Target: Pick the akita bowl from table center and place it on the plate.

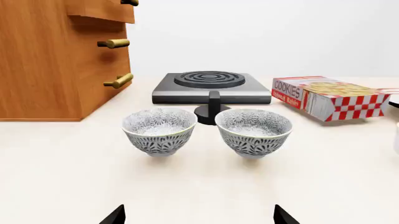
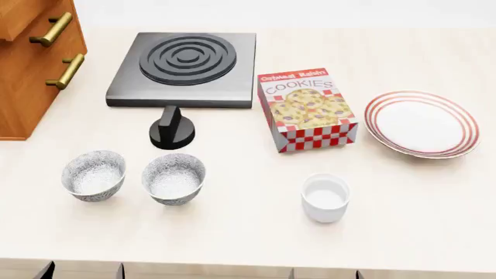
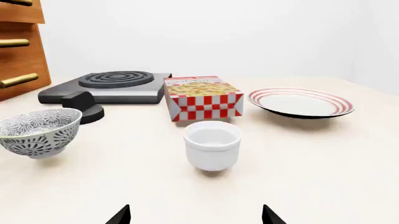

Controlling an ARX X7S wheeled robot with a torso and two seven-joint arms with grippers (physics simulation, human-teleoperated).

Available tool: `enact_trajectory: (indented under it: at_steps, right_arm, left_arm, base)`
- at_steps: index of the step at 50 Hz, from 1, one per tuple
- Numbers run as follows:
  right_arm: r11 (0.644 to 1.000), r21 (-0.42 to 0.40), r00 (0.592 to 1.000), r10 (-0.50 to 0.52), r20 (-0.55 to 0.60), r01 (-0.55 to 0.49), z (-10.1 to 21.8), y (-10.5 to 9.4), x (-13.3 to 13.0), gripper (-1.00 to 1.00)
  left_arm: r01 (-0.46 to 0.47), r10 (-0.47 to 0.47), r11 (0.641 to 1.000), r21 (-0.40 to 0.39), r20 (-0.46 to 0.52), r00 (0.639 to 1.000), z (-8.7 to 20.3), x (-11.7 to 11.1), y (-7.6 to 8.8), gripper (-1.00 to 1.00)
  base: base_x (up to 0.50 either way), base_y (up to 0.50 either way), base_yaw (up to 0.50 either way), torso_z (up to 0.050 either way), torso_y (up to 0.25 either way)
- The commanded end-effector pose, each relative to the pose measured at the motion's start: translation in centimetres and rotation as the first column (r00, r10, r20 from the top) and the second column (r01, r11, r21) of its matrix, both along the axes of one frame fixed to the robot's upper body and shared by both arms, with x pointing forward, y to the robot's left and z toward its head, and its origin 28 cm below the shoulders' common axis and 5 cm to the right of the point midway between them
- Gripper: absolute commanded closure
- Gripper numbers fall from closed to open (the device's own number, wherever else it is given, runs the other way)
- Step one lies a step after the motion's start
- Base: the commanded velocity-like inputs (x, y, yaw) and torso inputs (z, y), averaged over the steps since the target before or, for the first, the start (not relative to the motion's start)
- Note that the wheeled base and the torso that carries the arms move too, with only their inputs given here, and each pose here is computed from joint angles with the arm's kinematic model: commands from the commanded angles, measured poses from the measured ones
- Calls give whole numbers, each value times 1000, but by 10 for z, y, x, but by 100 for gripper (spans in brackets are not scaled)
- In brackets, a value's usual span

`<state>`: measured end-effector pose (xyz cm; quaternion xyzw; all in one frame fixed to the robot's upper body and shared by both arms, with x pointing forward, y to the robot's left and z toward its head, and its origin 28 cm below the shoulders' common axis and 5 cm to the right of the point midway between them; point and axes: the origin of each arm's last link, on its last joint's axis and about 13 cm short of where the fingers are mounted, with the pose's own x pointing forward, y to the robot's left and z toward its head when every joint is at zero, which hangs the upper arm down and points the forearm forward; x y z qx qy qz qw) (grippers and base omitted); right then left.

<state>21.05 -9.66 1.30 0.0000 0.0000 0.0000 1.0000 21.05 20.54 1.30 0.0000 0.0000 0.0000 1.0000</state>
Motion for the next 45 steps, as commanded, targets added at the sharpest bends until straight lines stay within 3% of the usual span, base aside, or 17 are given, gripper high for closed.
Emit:
enact_trajectory:
  at_steps: [1, 14, 15, 19, 20, 24, 28, 32, 38, 45]
  right_arm:
    - [999, 30, 1000, -22, -6, 22, 2, 0, 1, -100]
    - [997, 64, 999, -41, 26, 40, 12, -5, 5, -100]
    - [997, 63, 999, -42, 29, 40, 13, -5, 5, -100]
    - [994, 50, 991, -100, 88, 96, 35, -17, 5, -100]
    - [988, 87, 984, -137, 110, 128, 44, -26, 4, -100]
    - [965, 149, 958, -239, 161, 216, 65, -47, -3, -100]
    - [945, 177, 932, -309, 192, 277, 76, -62, -15, -100]
    - [927, 195, 902, -363, 236, 322, 82, -73, -28, -100]
    - [919, 207, 889, -381, 255, 335, 84, -76, -31, -100]
    - [921, 209, 882, -379, 282, 329, 87, -76, -33, -100]
  left_arm:
    - [14, -14, 1000, -6, -18, 1000, 0, 0, 0, -100]
    - [7, -7, 1000, -7, -45, 999, 1, 9, -2, -100]
    - [11, -13, 999, -40, -46, 999, 3, 10, -2, -100]
    - [-5, 8, 998, -68, 38, 999, 49, 21, 4, -100]
    - [-12, 15, 998, -67, 52, 999, 67, 27, 8, -100]
    - [-68, 77, 992, -103, 86, 993, 96, 45, 16, -100]
    - [-59, 66, 995, -80, 93, 993, 90, 50, 21, -100]
    - [-103, 114, 989, -109, 103, 988, 95, 52, 33, -100]
    - [-121, 134, 986, -111, 116, 984, 99, 51, 36, -100]
    - [-135, 149, 984, -120, 112, 982, 96, 53, 37, -100]
  base:
    - [0, 0, 0, 0, 0]
    - [0, 0, 0, 0, 0]
    - [0, 0, 0, 0, 0]
    - [0, 0, 0, 0, 0]
    - [0, 0, 0, 0, 0]
    - [0, 0, 0, 0, 0]
    - [0, 0, 0, 0, 0]
    - [229, 0, 0, 0, 0]
    - [500, 0, 0, 0, 0]
    - [51, 0, 0, 0, 0]
